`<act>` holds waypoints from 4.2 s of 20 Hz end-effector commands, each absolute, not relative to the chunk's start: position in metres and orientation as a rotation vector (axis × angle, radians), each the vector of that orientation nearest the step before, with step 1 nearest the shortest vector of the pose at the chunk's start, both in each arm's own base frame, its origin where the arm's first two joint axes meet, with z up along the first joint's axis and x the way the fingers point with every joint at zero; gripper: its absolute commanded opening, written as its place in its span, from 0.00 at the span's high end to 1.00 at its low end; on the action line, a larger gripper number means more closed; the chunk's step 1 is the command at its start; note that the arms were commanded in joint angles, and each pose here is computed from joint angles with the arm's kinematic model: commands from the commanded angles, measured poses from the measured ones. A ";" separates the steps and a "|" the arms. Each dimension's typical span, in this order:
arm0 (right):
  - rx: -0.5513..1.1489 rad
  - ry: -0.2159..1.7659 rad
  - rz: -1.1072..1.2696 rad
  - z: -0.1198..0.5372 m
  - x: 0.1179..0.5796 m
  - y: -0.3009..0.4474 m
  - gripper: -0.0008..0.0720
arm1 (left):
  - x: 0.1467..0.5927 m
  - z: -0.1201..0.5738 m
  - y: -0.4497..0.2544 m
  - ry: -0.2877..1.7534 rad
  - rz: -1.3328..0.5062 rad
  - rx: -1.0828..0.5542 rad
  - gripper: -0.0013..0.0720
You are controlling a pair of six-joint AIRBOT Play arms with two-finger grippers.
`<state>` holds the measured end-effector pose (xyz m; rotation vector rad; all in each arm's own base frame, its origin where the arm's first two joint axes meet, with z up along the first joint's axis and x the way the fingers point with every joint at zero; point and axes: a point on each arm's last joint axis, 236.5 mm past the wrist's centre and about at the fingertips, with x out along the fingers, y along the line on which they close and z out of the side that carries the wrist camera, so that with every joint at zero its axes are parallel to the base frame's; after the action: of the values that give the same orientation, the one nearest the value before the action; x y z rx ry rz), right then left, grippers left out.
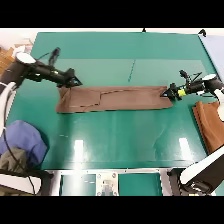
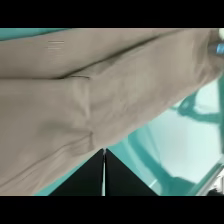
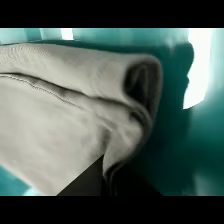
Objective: Fold the shirts.
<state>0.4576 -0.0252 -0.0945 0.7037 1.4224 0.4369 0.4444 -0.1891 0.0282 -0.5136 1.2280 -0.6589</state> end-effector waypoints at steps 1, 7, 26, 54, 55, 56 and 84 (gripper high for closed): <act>0.676 1.412 0.544 -0.035 0.463 -0.014 0.97 | 0.447 0.005 -0.237 1.203 -0.674 -0.419 0.95; 0.505 1.349 0.640 0.076 0.440 0.017 0.97 | 0.426 -0.064 -0.369 1.180 -0.748 -0.354 0.95; 0.405 1.117 0.869 0.212 0.404 0.138 0.96 | 0.445 -0.015 -0.238 1.480 -0.511 0.081 0.95; 0.476 1.481 0.467 -0.032 0.472 0.176 0.15 | 0.443 0.065 0.024 1.494 -0.068 -0.078 0.94; 0.472 1.504 0.467 -0.046 0.465 0.179 0.15 | 0.444 0.066 0.022 1.493 -0.077 -0.084 0.94; 0.468 1.526 0.468 -0.060 0.457 0.185 0.15 | 0.444 0.066 0.021 1.491 -0.080 -0.086 0.94; 0.926 0.681 0.284 0.265 0.510 -0.070 0.97 | 0.448 0.069 0.000 1.470 -0.158 -0.150 0.95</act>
<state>0.5247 0.0297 0.2505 0.8359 0.7741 0.4649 0.4472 0.0024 0.0683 -0.1339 1.4731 -0.1534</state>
